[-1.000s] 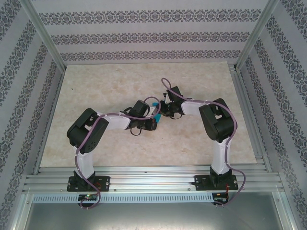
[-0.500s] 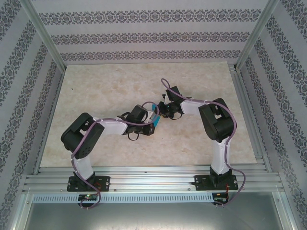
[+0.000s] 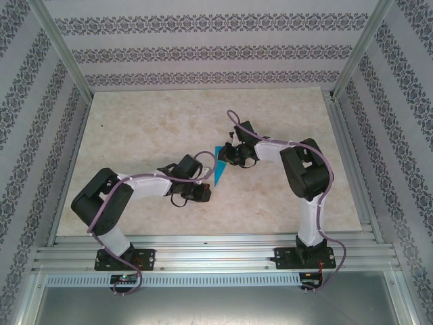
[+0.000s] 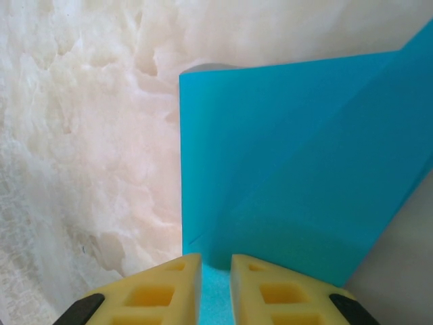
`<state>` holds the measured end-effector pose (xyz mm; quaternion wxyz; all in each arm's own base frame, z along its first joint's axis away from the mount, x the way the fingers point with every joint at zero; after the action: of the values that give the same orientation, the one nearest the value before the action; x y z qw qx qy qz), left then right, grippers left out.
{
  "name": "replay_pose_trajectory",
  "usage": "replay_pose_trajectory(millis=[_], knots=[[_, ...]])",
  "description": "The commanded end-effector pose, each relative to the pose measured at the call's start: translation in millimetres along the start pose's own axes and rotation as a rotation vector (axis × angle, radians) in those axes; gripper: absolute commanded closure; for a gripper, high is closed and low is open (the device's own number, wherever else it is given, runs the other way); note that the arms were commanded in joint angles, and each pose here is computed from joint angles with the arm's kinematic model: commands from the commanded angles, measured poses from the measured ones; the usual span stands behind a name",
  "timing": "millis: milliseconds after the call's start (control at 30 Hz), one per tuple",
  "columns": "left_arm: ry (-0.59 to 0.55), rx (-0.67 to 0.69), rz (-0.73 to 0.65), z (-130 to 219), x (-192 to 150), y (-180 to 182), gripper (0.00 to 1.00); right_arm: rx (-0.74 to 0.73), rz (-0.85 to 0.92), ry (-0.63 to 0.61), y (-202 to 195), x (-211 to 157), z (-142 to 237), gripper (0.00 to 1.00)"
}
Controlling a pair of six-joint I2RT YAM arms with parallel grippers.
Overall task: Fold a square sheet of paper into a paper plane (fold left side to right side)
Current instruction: Fold the wing for the fifth time at the center of the table.
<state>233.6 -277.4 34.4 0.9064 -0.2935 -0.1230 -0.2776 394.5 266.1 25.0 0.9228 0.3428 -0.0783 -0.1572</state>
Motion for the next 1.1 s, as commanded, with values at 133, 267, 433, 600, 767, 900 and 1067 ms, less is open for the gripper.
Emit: replay_pose_trajectory(millis=[133,267,433,600,767,900,1067], knots=[[-0.107,-0.115,-0.018,6,74,-19,0.99,-0.082,-0.016,-0.036,-28,5,-10,0.80],[-0.133,-0.104,-0.023,-6,95,-14,0.99,-0.071,-0.022,-0.031,-26,5,-9,0.80],[-0.099,0.000,0.014,-25,87,13,0.99,-0.030,-0.031,-0.033,-17,6,-6,0.80],[-0.061,0.077,0.050,-34,65,34,1.00,0.018,-0.026,-0.055,-1,12,10,0.80],[-0.037,0.064,0.078,-44,48,39,1.00,0.069,-0.016,-0.089,13,18,37,0.80],[-0.036,0.037,0.091,-49,42,38,1.00,0.075,-0.018,-0.072,11,7,48,0.81],[-0.034,0.035,0.091,-50,39,39,1.00,0.118,-0.040,-0.030,14,-14,36,0.83]])
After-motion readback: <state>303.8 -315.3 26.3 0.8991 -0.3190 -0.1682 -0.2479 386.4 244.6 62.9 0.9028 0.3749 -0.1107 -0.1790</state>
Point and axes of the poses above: each hand's point on the last joint's axis, 136 mm out from that joint toward the fingers, its own z axis back along the fingers, its own y axis along the line the jaws close on, x = y × z, the point moved 1 cm from there along z, back along the fingers, and after that the axes turned 15 degrees about -z, right-handed, at the moved point
